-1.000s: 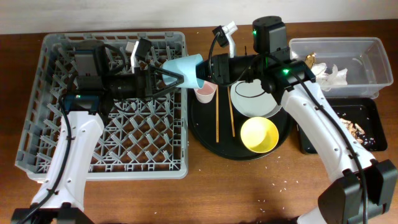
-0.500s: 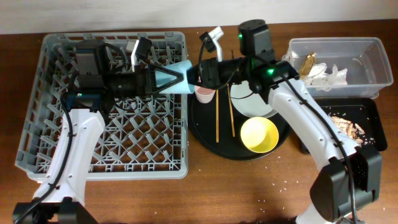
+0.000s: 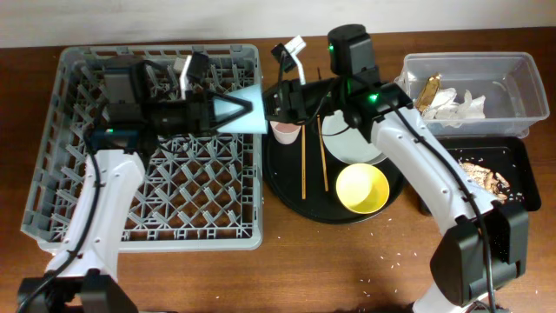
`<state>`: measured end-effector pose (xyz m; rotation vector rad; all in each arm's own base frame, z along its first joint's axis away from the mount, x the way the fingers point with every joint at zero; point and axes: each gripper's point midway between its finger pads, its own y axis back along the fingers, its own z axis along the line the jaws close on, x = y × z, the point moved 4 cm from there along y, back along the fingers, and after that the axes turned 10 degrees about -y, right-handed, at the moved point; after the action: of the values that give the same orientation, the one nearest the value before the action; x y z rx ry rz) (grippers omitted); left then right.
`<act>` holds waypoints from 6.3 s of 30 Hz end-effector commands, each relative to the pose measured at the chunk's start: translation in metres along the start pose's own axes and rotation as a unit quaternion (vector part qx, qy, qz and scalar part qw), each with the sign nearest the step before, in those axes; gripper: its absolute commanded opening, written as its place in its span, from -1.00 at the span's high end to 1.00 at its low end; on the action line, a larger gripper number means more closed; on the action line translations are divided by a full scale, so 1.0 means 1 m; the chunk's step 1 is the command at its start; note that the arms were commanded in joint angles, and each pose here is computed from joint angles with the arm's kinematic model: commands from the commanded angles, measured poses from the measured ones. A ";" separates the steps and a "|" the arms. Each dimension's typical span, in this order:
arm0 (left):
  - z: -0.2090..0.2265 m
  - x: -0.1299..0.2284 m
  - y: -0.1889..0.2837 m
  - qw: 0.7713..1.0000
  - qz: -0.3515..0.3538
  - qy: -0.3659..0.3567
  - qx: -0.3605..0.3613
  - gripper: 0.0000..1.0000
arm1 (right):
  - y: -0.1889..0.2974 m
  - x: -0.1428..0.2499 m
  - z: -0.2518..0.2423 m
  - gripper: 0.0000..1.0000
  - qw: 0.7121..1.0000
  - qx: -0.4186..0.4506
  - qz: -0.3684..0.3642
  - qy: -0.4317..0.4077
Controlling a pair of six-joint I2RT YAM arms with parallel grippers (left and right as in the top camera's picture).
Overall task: Sort waste into correct bins and load items into the dishwasher rack
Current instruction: 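Place the blue cup upside down in the dish rack with the left gripper, then grasp the pink cup with the right gripper and lift it, then hand the pink cup from the right gripper to the left gripper, then place the pink cup in the dish rack beside the blue cup, left gripper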
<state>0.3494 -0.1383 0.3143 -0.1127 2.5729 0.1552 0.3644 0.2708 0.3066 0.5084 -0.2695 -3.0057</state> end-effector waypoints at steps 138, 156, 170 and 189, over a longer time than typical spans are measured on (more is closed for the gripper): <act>0.057 -0.013 -0.028 0.995 0.053 0.022 0.085 -0.78 | 0.020 -0.033 -0.067 0.92 0.993 0.093 -0.062 -0.040; 0.062 -0.010 -0.033 0.996 0.064 0.020 0.064 -0.18 | -0.001 -0.031 -0.072 0.30 0.987 0.131 -0.075 -0.056; 0.086 -0.013 -0.012 0.998 0.059 0.029 -0.020 -0.08 | 0.052 -0.036 -0.097 -0.54 0.979 0.161 -0.097 -0.080; 0.092 -0.003 0.022 0.806 0.245 -0.036 -0.538 -0.09 | 0.178 0.011 -0.175 -0.68 0.891 0.388 -0.119 -0.202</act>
<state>0.4012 -0.0977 0.2476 0.0973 2.1993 1.5925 0.4235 0.0751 0.1851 -0.1166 -1.3627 -3.1912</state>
